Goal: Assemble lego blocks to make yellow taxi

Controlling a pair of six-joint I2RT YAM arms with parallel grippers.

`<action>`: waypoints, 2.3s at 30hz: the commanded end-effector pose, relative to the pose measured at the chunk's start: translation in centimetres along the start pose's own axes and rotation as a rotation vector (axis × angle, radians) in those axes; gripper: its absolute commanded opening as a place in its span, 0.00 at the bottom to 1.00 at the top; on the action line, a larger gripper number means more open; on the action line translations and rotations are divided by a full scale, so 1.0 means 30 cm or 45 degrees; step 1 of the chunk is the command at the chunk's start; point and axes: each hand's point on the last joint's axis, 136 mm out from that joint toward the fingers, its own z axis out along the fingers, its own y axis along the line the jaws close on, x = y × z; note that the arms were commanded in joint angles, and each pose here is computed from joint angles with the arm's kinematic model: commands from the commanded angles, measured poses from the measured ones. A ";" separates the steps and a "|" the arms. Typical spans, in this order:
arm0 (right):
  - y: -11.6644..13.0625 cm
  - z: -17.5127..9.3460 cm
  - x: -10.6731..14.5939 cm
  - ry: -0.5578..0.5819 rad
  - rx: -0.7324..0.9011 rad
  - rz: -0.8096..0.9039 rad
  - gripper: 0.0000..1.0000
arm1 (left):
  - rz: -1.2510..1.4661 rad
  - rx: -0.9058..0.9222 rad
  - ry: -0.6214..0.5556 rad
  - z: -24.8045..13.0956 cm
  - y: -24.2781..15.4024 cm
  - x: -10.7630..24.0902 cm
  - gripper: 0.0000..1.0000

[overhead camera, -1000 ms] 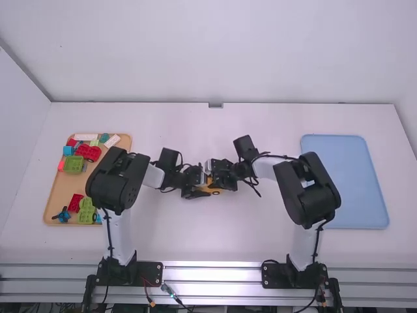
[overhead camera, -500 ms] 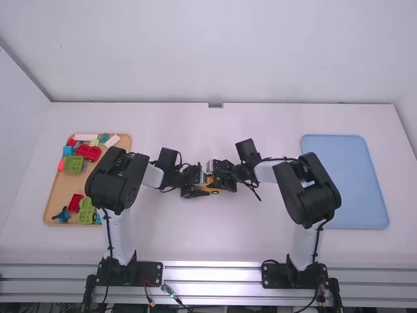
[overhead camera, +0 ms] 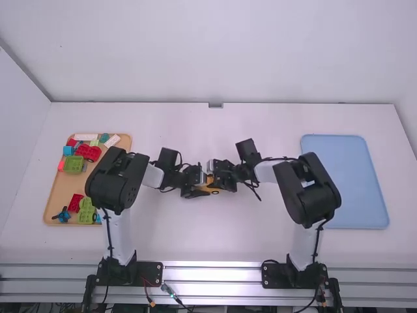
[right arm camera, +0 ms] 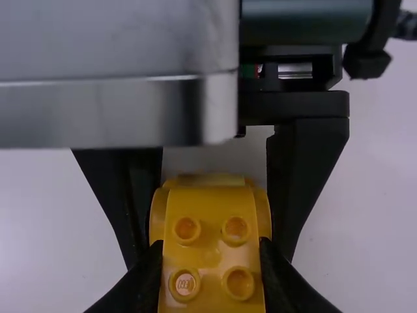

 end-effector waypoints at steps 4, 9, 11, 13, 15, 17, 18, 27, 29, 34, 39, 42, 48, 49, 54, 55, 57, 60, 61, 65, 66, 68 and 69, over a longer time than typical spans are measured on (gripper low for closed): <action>0.014 0.007 0.084 0.036 -0.018 0.123 0.22 | 0.016 0.058 -0.022 0.031 -0.040 -0.008 0.38; -0.003 -0.012 0.076 0.008 -0.013 0.138 0.26 | 0.020 0.064 -0.022 0.036 -0.045 -0.011 0.38; -0.005 -0.013 0.071 0.008 -0.019 0.138 0.28 | 0.021 0.064 -0.022 0.036 -0.045 -0.011 0.38; -0.008 -0.011 0.066 0.013 -0.020 0.142 0.32 | 0.020 0.064 -0.022 0.036 -0.045 -0.011 0.38; -0.016 -0.012 0.076 0.033 -0.003 0.147 0.36 | 0.021 0.064 -0.022 0.036 -0.045 -0.011 0.38; -0.015 -0.012 0.075 0.030 -0.005 0.145 0.39 | 0.020 0.064 -0.022 0.036 -0.045 -0.011 0.38; -0.016 -0.013 0.076 0.032 -0.004 0.145 0.40 | 0.021 0.064 -0.022 0.036 -0.045 -0.011 0.38; -0.001 0.003 0.094 0.093 -0.010 0.110 0.37 | 0.016 0.057 -0.021 0.031 -0.039 -0.007 0.37; 0.001 0.009 0.092 0.098 -0.011 0.100 0.41 | 0.020 0.063 -0.022 0.035 -0.044 -0.010 0.37; -0.003 0.005 0.077 0.087 -0.005 0.088 0.47 | 0.011 0.049 0.009 0.036 -0.038 0.003 0.37; -0.008 -0.011 0.039 0.048 -0.002 0.061 0.50 | 0.012 0.051 0.004 0.036 -0.039 0.001 0.37; -0.017 -0.027 0.010 0.041 0.016 0.029 0.55 | 0.012 0.051 0.004 0.036 -0.039 0.001 0.37; -0.034 -0.056 -0.031 0.020 0.048 -0.025 0.66 | 0.011 0.051 0.003 0.036 -0.039 0.000 0.38; -0.039 -0.067 -0.038 0.012 0.055 -0.025 0.67 | 0.012 0.051 0.004 0.036 -0.039 0.001 0.38; -0.045 -0.111 -0.093 -0.080 0.054 -0.043 0.78 | 0.011 0.051 0.004 0.036 -0.039 0.001 0.43; -0.049 -0.125 -0.102 -0.097 0.059 -0.045 0.80 | 0.011 0.051 0.003 0.036 -0.039 0.000 0.46; -0.061 -0.150 -0.106 -0.118 0.073 -0.038 0.83 | 0.011 0.051 0.004 0.036 -0.039 0.001 0.52; -0.063 -0.175 -0.099 -0.137 0.073 -0.010 0.86 | -0.009 0.050 0.004 0.036 -0.038 0.000 0.82; -0.061 -0.180 -0.093 -0.135 0.072 -0.004 0.91 | -0.027 0.045 0.003 0.036 -0.034 -0.001 0.92; -0.021 -0.200 -0.059 -0.124 0.024 -0.001 0.99 | -0.100 0.022 -0.006 0.037 -0.016 -0.010 0.99; -0.008 -0.203 -0.051 -0.121 0.010 0.001 0.99 | -0.094 0.016 -0.008 0.036 -0.012 -0.012 0.99; 0.000 -0.200 -0.029 -0.108 0.017 0.014 0.99 | -0.103 -0.015 0.040 0.029 0.002 -0.002 0.99; 0.000 -0.199 -0.028 -0.109 0.019 0.017 0.99 | -0.104 -0.017 0.045 0.028 0.003 -0.001 0.99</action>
